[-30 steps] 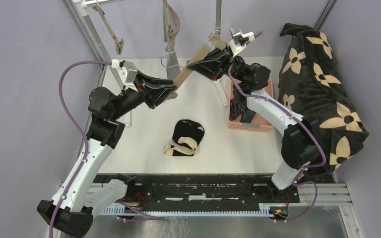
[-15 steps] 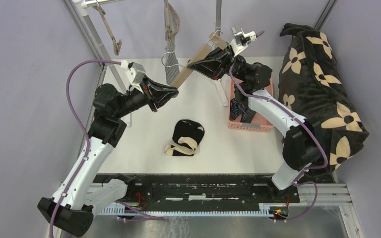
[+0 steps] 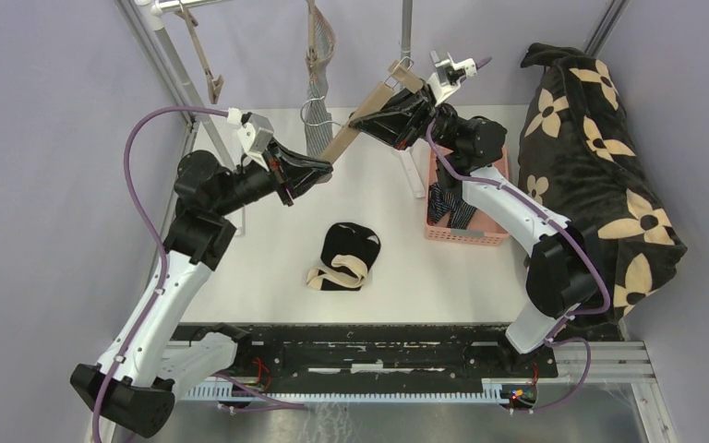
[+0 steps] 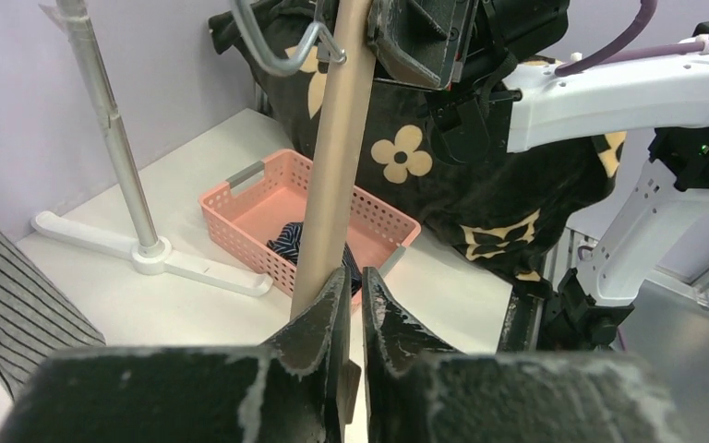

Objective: Remove the underwear clipped to the hanger

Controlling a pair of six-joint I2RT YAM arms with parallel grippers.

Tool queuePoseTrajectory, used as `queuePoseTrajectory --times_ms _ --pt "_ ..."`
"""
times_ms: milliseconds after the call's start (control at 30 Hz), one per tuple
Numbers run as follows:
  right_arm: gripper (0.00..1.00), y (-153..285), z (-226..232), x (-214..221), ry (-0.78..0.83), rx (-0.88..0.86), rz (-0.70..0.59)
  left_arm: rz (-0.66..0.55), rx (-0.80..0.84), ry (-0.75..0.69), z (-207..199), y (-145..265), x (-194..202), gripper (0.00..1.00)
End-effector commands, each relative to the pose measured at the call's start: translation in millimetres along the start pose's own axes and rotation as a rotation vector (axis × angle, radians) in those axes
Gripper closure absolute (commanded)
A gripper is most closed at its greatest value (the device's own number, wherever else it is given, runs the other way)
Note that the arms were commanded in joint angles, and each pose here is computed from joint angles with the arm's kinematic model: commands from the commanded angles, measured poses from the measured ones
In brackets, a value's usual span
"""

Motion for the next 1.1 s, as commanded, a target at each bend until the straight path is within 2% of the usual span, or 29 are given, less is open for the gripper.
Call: queuePoseTrajectory --times_ms 0,100,567,667,767,933,1000,1067 --pt "0.99 -8.3 20.0 -23.4 0.062 -0.078 -0.030 -0.009 0.030 -0.099 -2.4 -3.2 -15.6 0.90" --pt "0.99 -9.3 20.3 -22.4 0.058 -0.084 -0.026 -0.008 0.035 -0.108 -2.7 -3.1 -16.8 0.97" --pt "0.99 -11.0 14.6 -20.7 0.067 -0.067 -0.035 0.008 0.112 -0.108 -14.4 5.0 -10.1 0.95" --pt "0.99 -11.5 14.9 -20.9 0.061 -0.074 -0.039 0.033 0.113 -0.080 -11.9 3.2 -5.9 0.75" --pt "0.99 -11.6 15.1 -21.2 0.057 -0.076 -0.038 0.023 0.100 -0.081 -11.3 3.1 -7.3 0.65" --pt "0.99 -12.6 17.7 -23.3 0.057 -0.083 -0.037 0.029 0.079 -0.116 -10.9 5.0 -11.0 0.35" --pt "0.99 -12.8 18.8 -23.2 0.056 -0.086 -0.036 0.034 0.065 -0.127 -9.7 5.3 -11.4 0.32" --pt "0.99 -13.1 19.7 -22.2 0.052 -0.089 -0.032 0.039 0.070 -0.141 -9.0 4.6 -12.0 0.32"
Point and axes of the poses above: each gripper's point midway between its finger pads, its own y axis back along the fingers, its own z axis along the line the jaws close on, x = y × z, the point moved 9 cm from there along y, back along the fingers, and after that the axes turned 7 degrees about y, right-handed, at the moved point
